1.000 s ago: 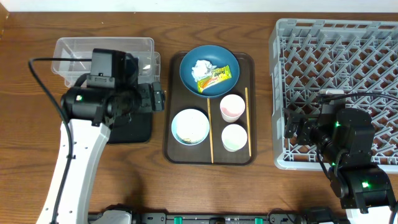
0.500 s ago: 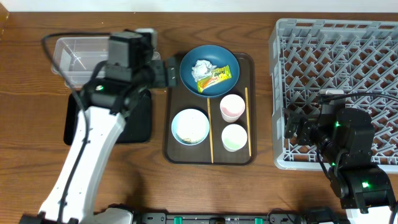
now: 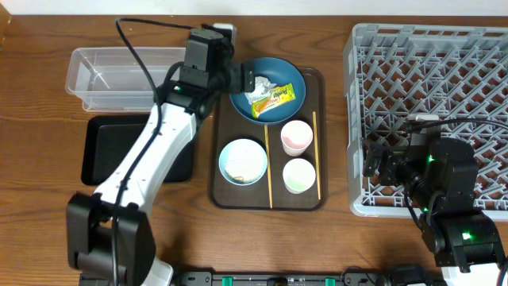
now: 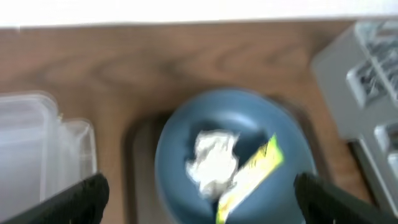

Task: Sort waste into correct bins and load items into the dishwasher rack
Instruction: 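Move the left gripper over the teal plate toward the white tissue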

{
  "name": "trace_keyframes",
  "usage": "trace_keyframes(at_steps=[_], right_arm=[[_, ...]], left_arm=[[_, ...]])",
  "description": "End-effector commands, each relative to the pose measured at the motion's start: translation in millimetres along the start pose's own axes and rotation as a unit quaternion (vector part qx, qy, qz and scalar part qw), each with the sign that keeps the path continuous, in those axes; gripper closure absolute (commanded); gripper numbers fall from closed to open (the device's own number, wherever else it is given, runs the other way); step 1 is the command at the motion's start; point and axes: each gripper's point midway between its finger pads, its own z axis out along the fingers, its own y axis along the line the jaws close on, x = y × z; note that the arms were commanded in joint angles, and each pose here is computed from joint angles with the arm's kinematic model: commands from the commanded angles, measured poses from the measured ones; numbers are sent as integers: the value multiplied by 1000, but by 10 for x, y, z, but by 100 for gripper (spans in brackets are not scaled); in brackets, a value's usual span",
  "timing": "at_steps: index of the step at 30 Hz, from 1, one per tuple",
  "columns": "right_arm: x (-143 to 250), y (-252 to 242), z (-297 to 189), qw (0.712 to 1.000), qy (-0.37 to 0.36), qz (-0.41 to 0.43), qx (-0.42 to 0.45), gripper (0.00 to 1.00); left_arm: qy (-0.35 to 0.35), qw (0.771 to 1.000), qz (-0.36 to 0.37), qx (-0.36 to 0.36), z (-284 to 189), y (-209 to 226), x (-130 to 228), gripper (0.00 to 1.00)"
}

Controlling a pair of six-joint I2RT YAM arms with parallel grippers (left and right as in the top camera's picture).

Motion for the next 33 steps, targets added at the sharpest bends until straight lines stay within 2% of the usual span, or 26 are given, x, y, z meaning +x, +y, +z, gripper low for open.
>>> trace_keyframes(at_steps=[1,17,20,25,31,33], right_arm=[[-65,29,-46,1000,-8,-12,-2,1],[8,16,-45,1000,6,-11,0,1],[11,15,-46,1000,7,-11,0,1],[11,15,-46,1000,7,-11,0,1],[16,14,-46,1000,8,-11,1,1],[18,15,-46,1000,9,-11,1,1]], left_arm=[[2,1000,-2,11,208,-102,28,2],[65,998,9,13,1062,-144,705,0],[75,997,9,12,1133,-133,798,5],[79,997,9,10,1178,-118,845,26],[73,997,10,6,1207,-101,835,35],[73,997,10,7,1208,-103,831,47]])
